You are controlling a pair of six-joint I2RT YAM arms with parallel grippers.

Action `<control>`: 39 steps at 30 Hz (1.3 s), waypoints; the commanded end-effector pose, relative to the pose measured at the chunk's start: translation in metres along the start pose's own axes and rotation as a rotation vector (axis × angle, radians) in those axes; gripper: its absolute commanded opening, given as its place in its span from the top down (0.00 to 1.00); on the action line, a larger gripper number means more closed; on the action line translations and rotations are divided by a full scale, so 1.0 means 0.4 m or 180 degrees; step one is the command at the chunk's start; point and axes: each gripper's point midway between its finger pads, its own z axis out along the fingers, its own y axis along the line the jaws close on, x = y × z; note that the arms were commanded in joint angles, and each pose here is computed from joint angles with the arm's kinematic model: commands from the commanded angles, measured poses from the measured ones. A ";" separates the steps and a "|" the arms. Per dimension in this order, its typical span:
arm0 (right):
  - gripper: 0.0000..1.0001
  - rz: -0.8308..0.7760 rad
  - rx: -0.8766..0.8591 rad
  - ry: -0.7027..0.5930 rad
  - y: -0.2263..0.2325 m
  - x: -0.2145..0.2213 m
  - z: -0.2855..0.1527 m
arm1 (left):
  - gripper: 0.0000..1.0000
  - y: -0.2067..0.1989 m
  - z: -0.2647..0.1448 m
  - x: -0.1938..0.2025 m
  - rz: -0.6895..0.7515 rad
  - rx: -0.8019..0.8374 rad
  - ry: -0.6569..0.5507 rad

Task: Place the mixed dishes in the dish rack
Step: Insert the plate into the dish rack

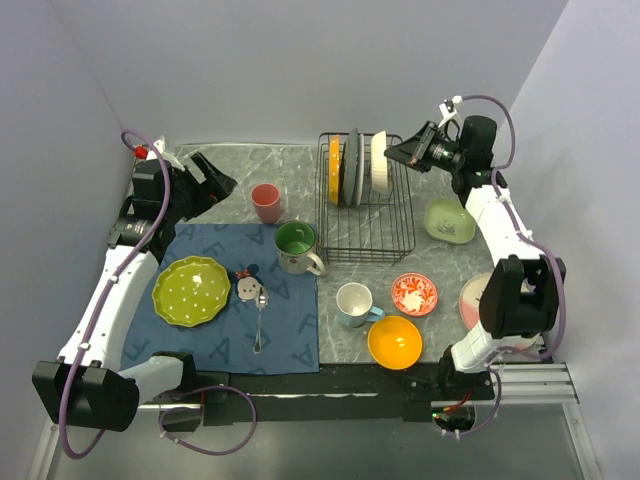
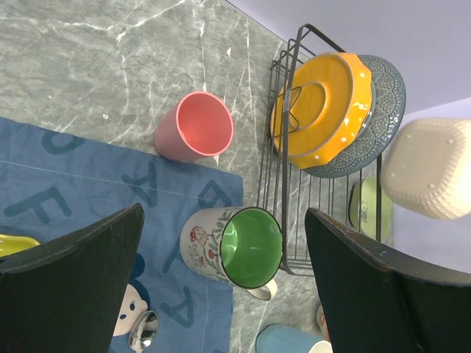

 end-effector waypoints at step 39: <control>1.00 0.0786 -0.0673 0.0294 -0.208 -0.002 0.100 | 0.03 -0.037 -0.027 -0.049 -0.0002 0.0118 -0.0173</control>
